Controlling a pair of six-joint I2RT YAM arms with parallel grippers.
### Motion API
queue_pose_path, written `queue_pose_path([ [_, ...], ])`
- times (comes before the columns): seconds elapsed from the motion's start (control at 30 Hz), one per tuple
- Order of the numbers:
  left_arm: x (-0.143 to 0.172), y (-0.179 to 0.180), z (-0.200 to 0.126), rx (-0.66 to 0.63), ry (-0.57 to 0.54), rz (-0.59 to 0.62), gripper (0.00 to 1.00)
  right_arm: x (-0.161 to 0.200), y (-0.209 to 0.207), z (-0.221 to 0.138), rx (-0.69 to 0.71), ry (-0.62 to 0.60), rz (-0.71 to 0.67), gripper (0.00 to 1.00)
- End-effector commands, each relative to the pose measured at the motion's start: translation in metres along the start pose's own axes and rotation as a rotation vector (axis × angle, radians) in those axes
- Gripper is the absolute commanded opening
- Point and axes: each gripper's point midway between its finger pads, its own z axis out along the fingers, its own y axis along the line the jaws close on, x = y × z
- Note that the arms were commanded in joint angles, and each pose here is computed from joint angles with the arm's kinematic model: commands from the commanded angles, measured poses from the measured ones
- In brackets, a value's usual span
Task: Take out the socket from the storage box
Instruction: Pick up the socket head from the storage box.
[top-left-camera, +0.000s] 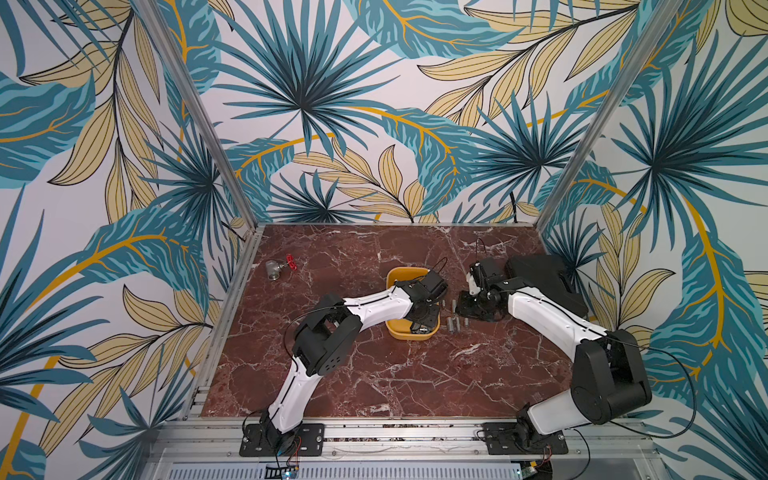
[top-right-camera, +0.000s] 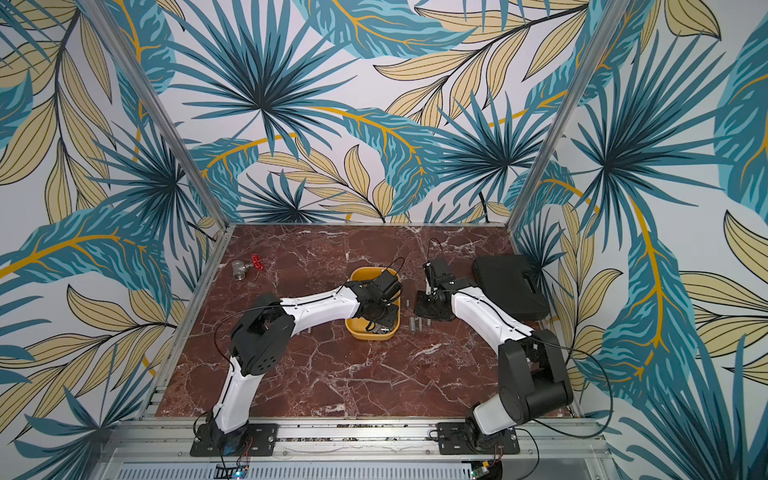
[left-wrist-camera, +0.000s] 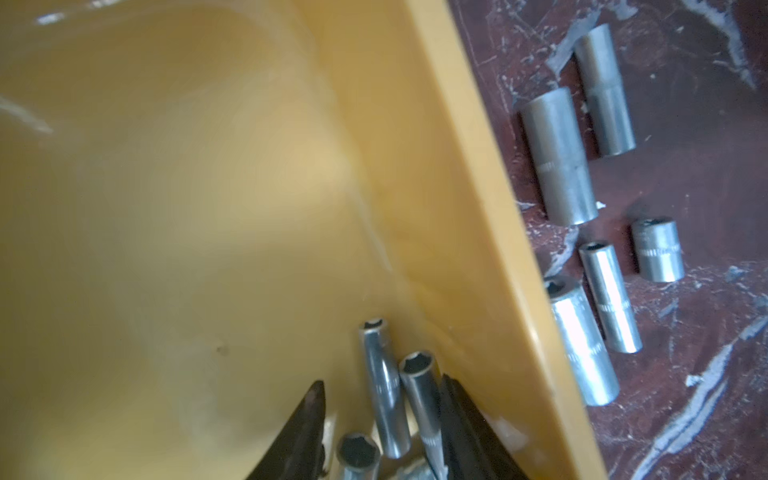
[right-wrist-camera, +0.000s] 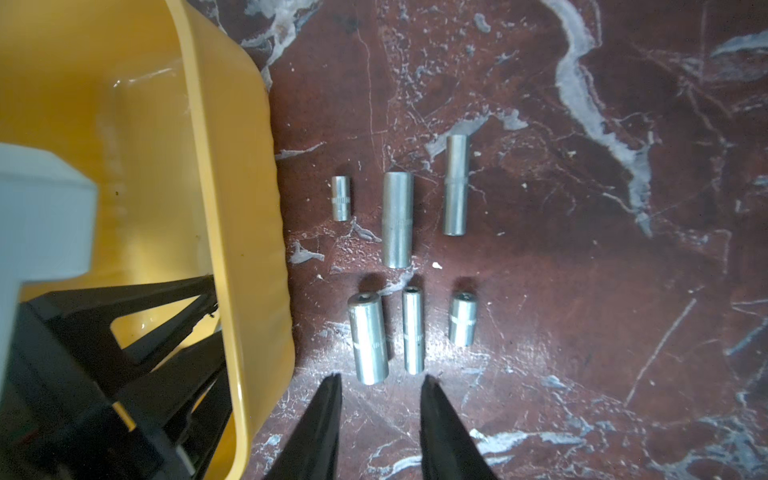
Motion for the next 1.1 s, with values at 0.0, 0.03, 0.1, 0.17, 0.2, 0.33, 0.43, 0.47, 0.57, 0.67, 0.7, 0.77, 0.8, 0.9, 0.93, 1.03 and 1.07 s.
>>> queue_pose_path([
  [0.0, -0.006, 0.002, 0.007, -0.027, -0.007, -0.005, 0.46, 0.004, -0.001, -0.001, -0.008, 0.003, 0.012, 0.34],
  [0.03, -0.004, 0.003, 0.010, -0.030, -0.001, -0.007, 0.45, 0.004, -0.002, -0.001, -0.008, 0.005, 0.014, 0.34],
  [0.1, -0.001, 0.004, 0.015, -0.037, 0.011, -0.010, 0.42, 0.005, -0.002, 0.001, -0.010, 0.008, 0.015, 0.34],
  [0.17, -0.003, 0.013, 0.017, -0.082, -0.001, -0.012, 0.38, 0.005, -0.001, 0.002, -0.010, 0.010, 0.015, 0.34],
  [0.2, -0.002, 0.016, 0.019, -0.094, 0.002, -0.014, 0.37, 0.006, -0.001, 0.002, -0.010, 0.014, 0.016, 0.34],
  [0.33, -0.003, 0.026, 0.021, -0.126, 0.002, -0.021, 0.26, 0.006, -0.002, 0.004, -0.011, 0.016, 0.017, 0.34],
  [0.43, -0.004, 0.031, 0.019, -0.137, 0.002, -0.028, 0.19, 0.007, -0.002, 0.005, -0.010, 0.018, 0.016, 0.33],
  [0.47, -0.005, 0.033, 0.018, -0.143, 0.000, -0.030, 0.17, 0.006, -0.002, 0.006, -0.011, 0.018, 0.017, 0.33],
  [0.57, -0.010, 0.035, 0.011, -0.145, -0.020, -0.033, 0.15, 0.007, -0.002, 0.006, -0.011, 0.019, 0.017, 0.33],
  [0.67, -0.018, 0.032, 0.000, -0.127, -0.051, -0.038, 0.14, 0.007, -0.001, 0.007, -0.014, 0.021, 0.018, 0.33],
  [0.7, -0.021, 0.032, -0.002, -0.120, -0.059, -0.040, 0.14, 0.007, -0.001, 0.008, -0.015, 0.021, 0.018, 0.33],
  [0.77, -0.024, 0.029, -0.005, -0.107, -0.069, -0.039, 0.14, 0.007, -0.001, 0.008, -0.018, 0.022, 0.018, 0.33],
  [0.8, -0.025, 0.029, -0.006, -0.104, -0.071, -0.039, 0.15, 0.007, -0.001, 0.008, -0.017, 0.023, 0.017, 0.34],
  [0.9, -0.028, 0.026, -0.007, -0.089, -0.075, -0.037, 0.18, 0.008, -0.001, 0.009, -0.017, 0.024, 0.018, 0.33],
  [0.93, -0.028, 0.026, -0.006, -0.086, -0.073, -0.035, 0.19, 0.008, -0.001, 0.009, -0.017, 0.023, 0.017, 0.33],
  [1.03, -0.024, 0.028, -0.003, -0.091, -0.054, -0.030, 0.21, 0.008, -0.001, 0.009, -0.018, 0.025, 0.016, 0.33],
  [1.07, -0.022, 0.028, -0.002, -0.094, -0.046, -0.028, 0.22, 0.008, -0.001, 0.009, -0.019, 0.025, 0.017, 0.33],
])
